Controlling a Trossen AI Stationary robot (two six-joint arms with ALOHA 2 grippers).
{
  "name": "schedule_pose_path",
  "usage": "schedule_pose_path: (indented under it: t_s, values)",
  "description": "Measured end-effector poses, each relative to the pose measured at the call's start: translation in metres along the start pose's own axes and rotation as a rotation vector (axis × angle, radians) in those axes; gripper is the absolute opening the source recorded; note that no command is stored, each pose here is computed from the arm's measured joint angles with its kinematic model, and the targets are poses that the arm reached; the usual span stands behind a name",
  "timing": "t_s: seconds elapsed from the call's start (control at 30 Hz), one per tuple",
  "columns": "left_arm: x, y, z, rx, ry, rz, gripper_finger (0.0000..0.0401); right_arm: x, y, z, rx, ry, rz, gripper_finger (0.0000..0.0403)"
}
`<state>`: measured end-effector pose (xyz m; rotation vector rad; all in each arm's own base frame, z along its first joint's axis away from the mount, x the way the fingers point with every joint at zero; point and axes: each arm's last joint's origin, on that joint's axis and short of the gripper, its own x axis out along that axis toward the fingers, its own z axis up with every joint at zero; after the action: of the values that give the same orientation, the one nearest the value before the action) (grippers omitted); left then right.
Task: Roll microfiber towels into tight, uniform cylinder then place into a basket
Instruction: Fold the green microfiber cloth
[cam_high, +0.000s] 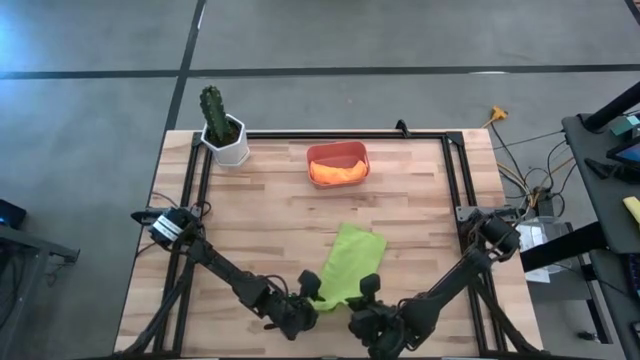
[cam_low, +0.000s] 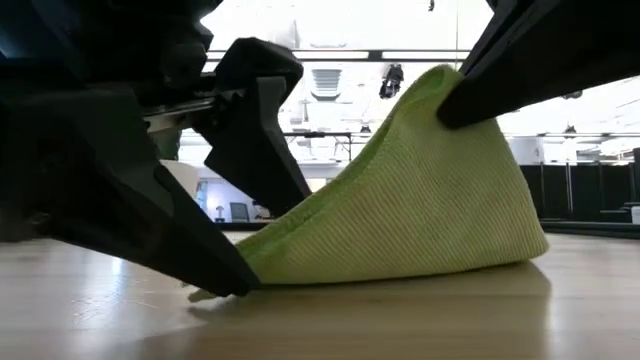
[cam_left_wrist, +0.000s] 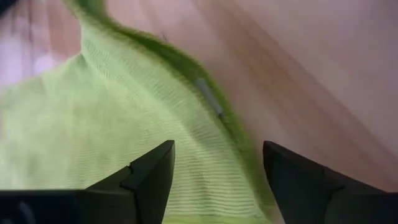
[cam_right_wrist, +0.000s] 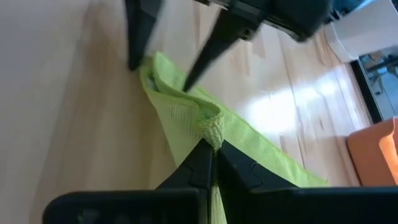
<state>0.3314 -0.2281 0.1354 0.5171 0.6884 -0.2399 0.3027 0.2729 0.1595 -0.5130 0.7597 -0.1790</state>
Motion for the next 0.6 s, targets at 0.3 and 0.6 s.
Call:
schedule_pose_path:
  t_s: [0.3,0.6]
  values:
    - [0.0,-0.002,0.0,-0.032,-0.006,-0.032,0.0229,0.011,-0.013,-0.003,0.074,0.064,-0.043,0.0011]
    - [0.0,0.005,0.0,-0.087,0.009,0.137,0.0208,0.011,-0.013,-0.005,0.074,0.077,-0.046,0.0011]
